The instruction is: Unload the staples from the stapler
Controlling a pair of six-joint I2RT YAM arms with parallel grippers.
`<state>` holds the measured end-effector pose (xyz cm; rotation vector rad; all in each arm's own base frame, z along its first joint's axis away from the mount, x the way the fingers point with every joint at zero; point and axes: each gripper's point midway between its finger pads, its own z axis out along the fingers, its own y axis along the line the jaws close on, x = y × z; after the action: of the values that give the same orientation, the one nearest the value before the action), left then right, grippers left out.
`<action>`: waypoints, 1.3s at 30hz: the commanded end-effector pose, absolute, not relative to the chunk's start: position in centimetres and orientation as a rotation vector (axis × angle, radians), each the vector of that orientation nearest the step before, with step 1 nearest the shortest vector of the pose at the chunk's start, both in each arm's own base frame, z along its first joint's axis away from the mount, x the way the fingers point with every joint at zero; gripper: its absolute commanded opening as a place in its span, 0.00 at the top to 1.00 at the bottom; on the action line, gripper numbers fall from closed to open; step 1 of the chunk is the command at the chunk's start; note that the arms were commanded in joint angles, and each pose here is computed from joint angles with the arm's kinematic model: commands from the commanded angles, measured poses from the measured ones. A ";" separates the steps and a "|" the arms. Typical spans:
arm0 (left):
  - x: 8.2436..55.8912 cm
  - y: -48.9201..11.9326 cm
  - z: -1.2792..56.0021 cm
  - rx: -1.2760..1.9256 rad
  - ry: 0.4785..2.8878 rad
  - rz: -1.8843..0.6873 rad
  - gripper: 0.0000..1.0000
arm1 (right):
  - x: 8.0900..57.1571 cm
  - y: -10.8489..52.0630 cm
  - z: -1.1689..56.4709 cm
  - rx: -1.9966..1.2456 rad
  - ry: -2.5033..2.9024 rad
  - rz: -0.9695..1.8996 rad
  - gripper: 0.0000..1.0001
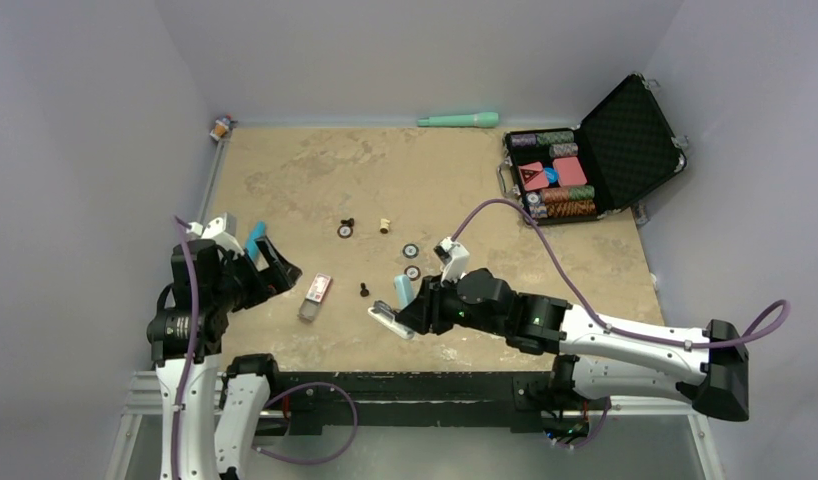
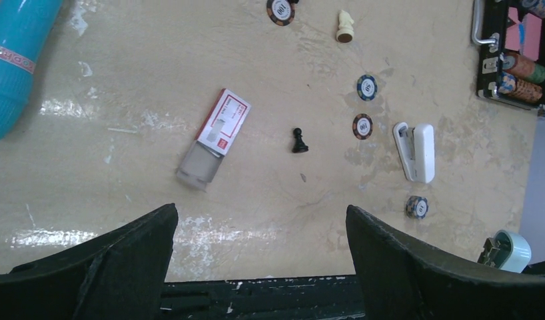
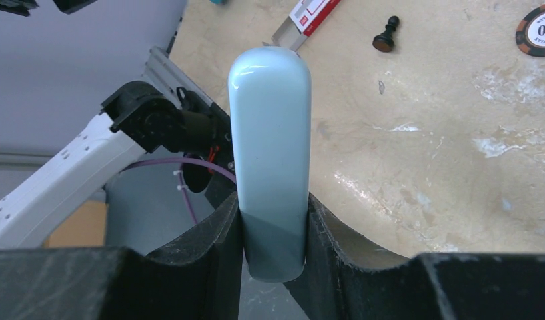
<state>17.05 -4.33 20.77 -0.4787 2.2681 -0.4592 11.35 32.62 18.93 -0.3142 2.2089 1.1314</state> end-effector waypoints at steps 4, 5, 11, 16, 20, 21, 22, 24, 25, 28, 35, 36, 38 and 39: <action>18.2 -7.3 22.6 -0.427 2.155 -0.697 0.00 | 11.0 33.7 22.5 -0.222 2.117 1.315 1.00; 18.2 -7.9 22.5 -0.424 2.135 -0.746 0.00 | 11.1 33.6 22.4 -0.202 2.123 1.310 1.00; 17.5 -11.1 19.2 -0.414 2.264 -1.021 0.02 | 11.6 33.8 24.1 -0.090 2.060 1.398 1.00; 16.5 -13.1 20.4 -0.269 2.164 -1.202 0.00 | 11.4 33.9 25.1 -0.001 2.008 1.512 1.00; 15.6 -13.9 21.1 -0.205 2.103 -1.279 0.00 | 11.4 34.2 25.9 0.040 1.955 1.596 1.00; 15.5 -13.9 20.8 -0.216 2.108 -1.276 0.00 | 11.4 34.3 26.2 0.049 1.945 1.609 1.00; 15.4 -14.0 20.7 -0.218 2.107 -1.284 0.00 | 11.5 34.4 26.5 0.062 1.937 1.618 1.00; 15.3 -14.4 20.9 -0.199 2.073 -1.342 0.00 | 11.7 34.6 26.9 0.083 1.927 1.630 1.00; 15.2 -14.6 21.2 -0.188 2.051 -1.370 0.00 | 11.8 34.7 27.3 0.095 1.919 1.638 1.00; 15.0 -14.9 21.5 -0.187 2.006 -1.408 0.00 | 12.2 35.0 28.4 0.124 1.889 1.664 1.00; 14.4 -15.9 24.1 -0.080 1.850 -1.553 0.00 | 12.6 36.3 30.0 0.140 1.853 1.711 1.00; 14.3 -15.9 24.2 -0.069 1.842 -1.558 0.00 | 12.6 36.5 30.1 0.144 1.849 1.715 1.00; 14.2 -16.0 24.6 -0.047 1.827 -1.561 0.00 | 12.9 36.8 30.1 0.152 1.846 1.711 1.00; 14.1 -16.0 24.9 -0.035 1.813 -1.571 0.00 | 13.0 36.8 30.3 0.154 1.843 1.710 1.00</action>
<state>14.85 -15.45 22.13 -0.1690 1.9178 -1.5078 12.13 36.18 24.73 0.0909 2.0108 1.5909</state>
